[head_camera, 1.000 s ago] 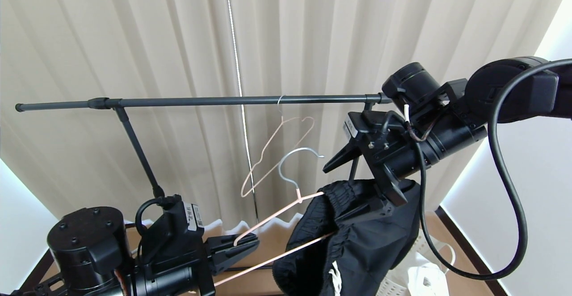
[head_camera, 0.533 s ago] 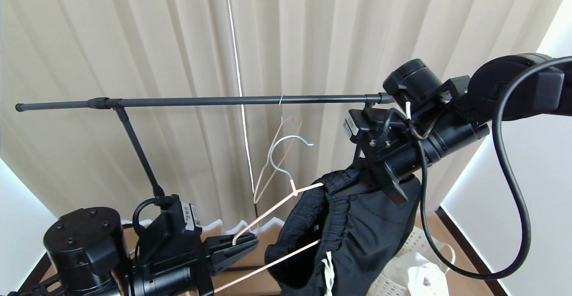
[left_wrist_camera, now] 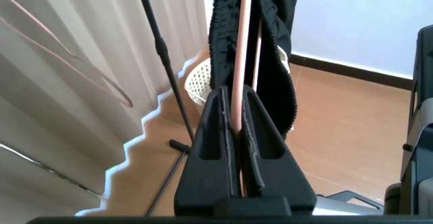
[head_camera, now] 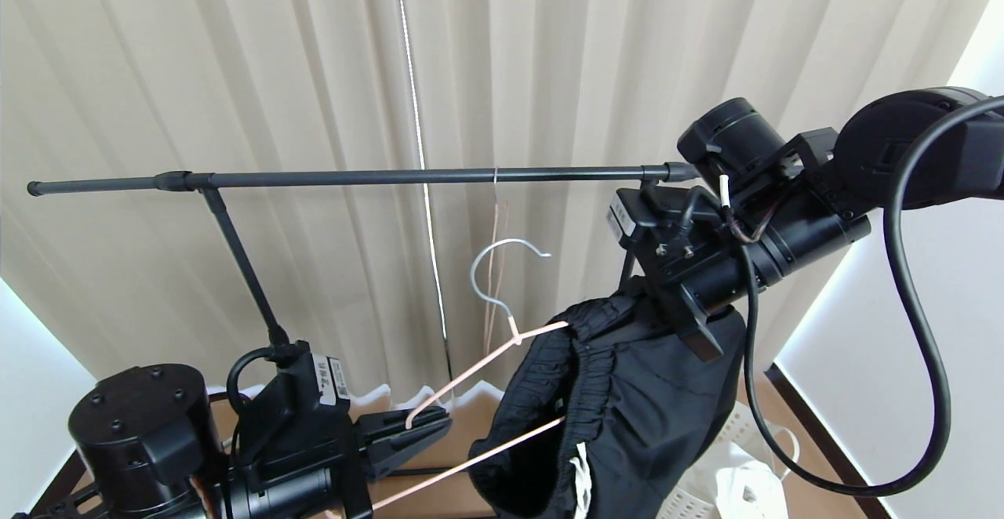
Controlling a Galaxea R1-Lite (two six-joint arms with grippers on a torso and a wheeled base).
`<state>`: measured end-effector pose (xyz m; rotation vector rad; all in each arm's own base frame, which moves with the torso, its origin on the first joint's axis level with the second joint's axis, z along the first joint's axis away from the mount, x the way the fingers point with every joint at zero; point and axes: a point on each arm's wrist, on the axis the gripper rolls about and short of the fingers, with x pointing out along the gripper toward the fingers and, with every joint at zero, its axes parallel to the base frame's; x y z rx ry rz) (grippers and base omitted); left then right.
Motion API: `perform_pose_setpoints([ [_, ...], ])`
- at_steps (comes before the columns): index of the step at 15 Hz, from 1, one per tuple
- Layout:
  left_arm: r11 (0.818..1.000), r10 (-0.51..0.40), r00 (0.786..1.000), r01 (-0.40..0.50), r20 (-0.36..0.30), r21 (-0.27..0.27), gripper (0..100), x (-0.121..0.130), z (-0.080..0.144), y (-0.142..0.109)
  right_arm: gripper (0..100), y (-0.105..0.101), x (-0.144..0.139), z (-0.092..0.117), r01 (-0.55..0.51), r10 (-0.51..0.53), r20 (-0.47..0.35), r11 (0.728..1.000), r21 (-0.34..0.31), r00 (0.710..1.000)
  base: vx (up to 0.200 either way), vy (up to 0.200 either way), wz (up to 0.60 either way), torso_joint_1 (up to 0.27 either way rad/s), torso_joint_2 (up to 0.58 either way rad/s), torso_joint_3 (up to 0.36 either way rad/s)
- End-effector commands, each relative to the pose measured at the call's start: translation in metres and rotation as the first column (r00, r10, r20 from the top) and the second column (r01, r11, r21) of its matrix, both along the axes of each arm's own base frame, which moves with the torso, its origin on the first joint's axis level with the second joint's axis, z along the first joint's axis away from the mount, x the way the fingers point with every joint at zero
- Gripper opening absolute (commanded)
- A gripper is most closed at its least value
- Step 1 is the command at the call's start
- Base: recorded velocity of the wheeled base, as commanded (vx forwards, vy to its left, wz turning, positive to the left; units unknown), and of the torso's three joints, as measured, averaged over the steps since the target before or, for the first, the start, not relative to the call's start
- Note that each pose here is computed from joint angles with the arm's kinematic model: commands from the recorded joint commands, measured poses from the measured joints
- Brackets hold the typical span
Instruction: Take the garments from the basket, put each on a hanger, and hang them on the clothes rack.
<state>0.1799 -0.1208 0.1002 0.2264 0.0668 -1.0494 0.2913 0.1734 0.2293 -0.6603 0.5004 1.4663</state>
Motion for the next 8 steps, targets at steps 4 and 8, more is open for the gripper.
perform_pose_setpoints([
  [4,1.000,0.001,1.000,-0.001,0.013,-0.014,100,-0.003,-0.002,0.001,0,0.001,-0.010,0.006,-0.018,0.018,0.009,1.000,0.007,1.000,0.000,0.000,0.00,0.000,0.00,0.000],
  [8,0.996,0.093,0.996,-0.093,-0.003,-0.006,100,-0.009,-0.008,0.026,0,-0.004,-0.019,0.013,-0.015,0.014,0.025,1.000,0.014,1.000,0.000,0.000,0.00,0.000,0.00,0.000],
])
